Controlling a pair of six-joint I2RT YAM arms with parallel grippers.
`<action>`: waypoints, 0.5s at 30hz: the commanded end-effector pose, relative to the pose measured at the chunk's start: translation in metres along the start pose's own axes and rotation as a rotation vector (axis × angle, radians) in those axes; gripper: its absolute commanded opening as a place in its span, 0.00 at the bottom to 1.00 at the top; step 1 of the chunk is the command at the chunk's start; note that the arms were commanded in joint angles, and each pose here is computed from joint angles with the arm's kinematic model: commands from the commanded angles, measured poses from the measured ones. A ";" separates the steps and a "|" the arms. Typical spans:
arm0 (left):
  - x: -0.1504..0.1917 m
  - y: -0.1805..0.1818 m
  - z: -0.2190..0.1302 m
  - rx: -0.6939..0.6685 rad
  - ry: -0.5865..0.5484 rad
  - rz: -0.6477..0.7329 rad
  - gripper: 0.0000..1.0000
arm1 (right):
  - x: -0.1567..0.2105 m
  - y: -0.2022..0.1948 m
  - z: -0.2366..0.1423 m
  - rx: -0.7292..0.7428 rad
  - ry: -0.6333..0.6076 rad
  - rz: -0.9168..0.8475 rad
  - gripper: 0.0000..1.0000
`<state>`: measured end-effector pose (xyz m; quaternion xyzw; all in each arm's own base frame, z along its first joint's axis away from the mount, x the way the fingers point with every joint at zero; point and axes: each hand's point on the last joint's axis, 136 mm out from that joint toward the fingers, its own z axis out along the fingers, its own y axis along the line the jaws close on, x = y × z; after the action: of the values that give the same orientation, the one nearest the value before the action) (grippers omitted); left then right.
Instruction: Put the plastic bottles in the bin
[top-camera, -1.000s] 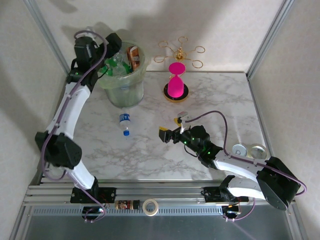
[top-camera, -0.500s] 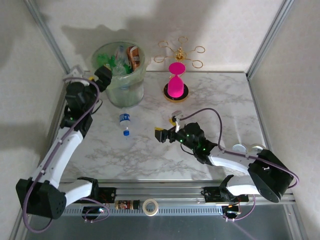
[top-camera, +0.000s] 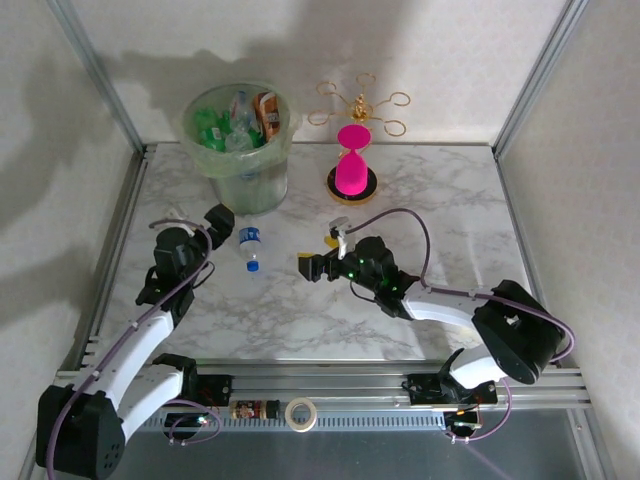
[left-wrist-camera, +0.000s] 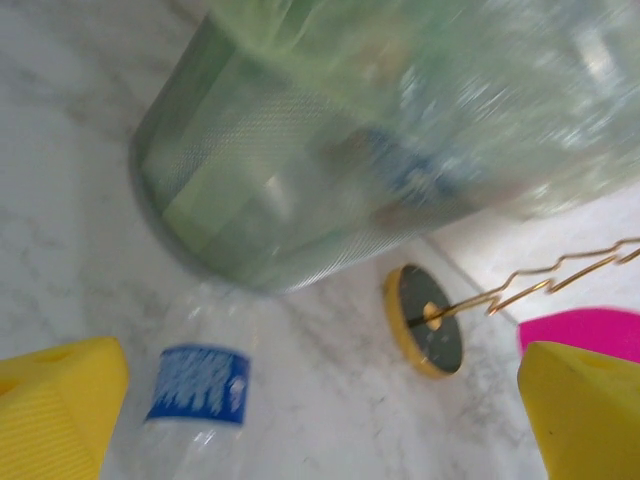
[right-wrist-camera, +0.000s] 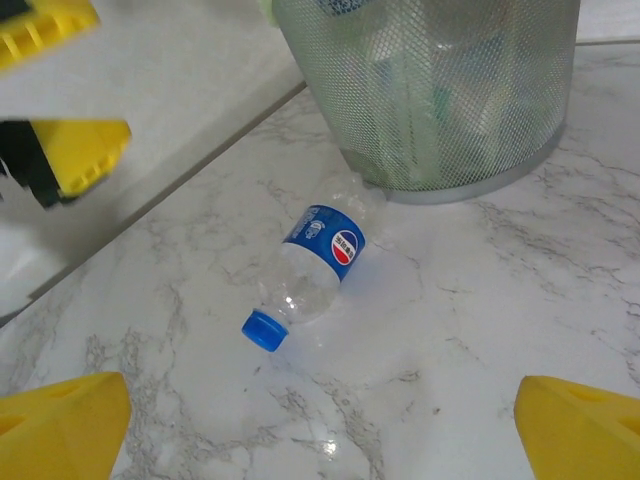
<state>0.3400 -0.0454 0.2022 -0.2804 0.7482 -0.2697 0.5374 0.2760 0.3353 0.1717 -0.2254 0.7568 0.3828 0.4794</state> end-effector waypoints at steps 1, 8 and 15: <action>0.021 0.008 0.004 0.006 0.047 -0.006 1.00 | -0.010 0.011 0.009 -0.039 -0.018 0.008 0.99; 0.055 0.030 0.020 -0.047 0.129 0.021 1.00 | 0.000 0.011 0.016 -0.033 0.017 0.023 0.99; 0.085 0.048 0.045 -0.137 0.238 0.079 1.00 | 0.006 0.008 0.017 -0.016 0.033 0.040 0.99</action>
<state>0.3415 -0.0698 0.0919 -0.2719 0.8327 -0.2275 0.4253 0.2752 0.3474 0.1569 -0.2255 0.7700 0.3863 0.4551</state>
